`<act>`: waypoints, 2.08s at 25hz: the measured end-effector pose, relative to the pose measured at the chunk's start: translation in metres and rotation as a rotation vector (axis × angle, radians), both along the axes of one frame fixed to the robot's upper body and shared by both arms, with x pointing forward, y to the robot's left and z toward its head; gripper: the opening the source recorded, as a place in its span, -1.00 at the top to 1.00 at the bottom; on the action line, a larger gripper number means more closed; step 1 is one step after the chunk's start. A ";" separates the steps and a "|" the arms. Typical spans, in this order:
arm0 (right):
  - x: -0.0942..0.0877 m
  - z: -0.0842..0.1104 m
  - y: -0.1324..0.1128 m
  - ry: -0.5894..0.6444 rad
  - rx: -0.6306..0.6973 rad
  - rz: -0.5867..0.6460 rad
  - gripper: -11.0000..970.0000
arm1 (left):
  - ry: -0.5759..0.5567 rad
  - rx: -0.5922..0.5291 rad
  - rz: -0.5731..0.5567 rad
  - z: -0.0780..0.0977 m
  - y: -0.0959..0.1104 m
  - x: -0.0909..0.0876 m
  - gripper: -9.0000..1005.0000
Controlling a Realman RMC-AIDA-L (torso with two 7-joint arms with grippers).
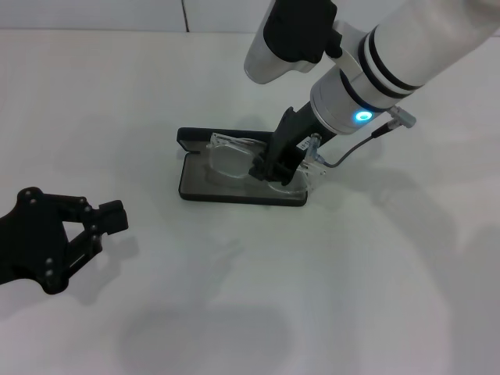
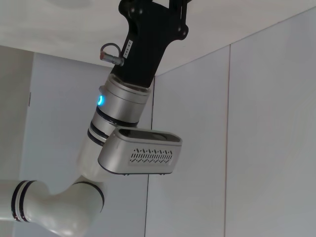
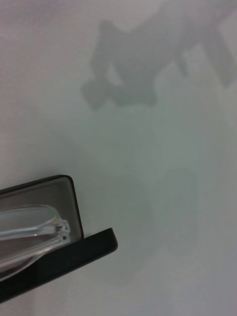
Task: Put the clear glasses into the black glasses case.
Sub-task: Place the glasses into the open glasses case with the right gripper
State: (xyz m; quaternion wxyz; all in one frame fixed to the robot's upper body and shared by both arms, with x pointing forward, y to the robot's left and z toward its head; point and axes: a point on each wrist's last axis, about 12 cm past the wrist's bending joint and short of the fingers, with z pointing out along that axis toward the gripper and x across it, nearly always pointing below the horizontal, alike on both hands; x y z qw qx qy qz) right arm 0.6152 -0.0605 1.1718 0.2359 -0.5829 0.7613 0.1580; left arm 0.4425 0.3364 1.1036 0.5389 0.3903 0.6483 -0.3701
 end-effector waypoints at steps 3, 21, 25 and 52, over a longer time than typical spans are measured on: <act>0.000 -0.001 0.000 -0.002 -0.004 0.004 0.73 | 0.000 0.000 0.000 0.000 0.000 0.000 0.84; -0.003 -0.005 0.008 -0.047 -0.029 0.040 0.73 | -0.006 0.001 -0.005 0.001 -0.001 0.003 0.84; -0.003 -0.005 0.008 -0.049 -0.030 0.039 0.73 | -0.007 0.001 -0.005 0.002 -0.001 0.003 0.84; -0.003 -0.004 0.009 -0.060 -0.027 0.050 0.72 | -0.007 0.000 -0.005 0.001 -0.002 0.004 0.84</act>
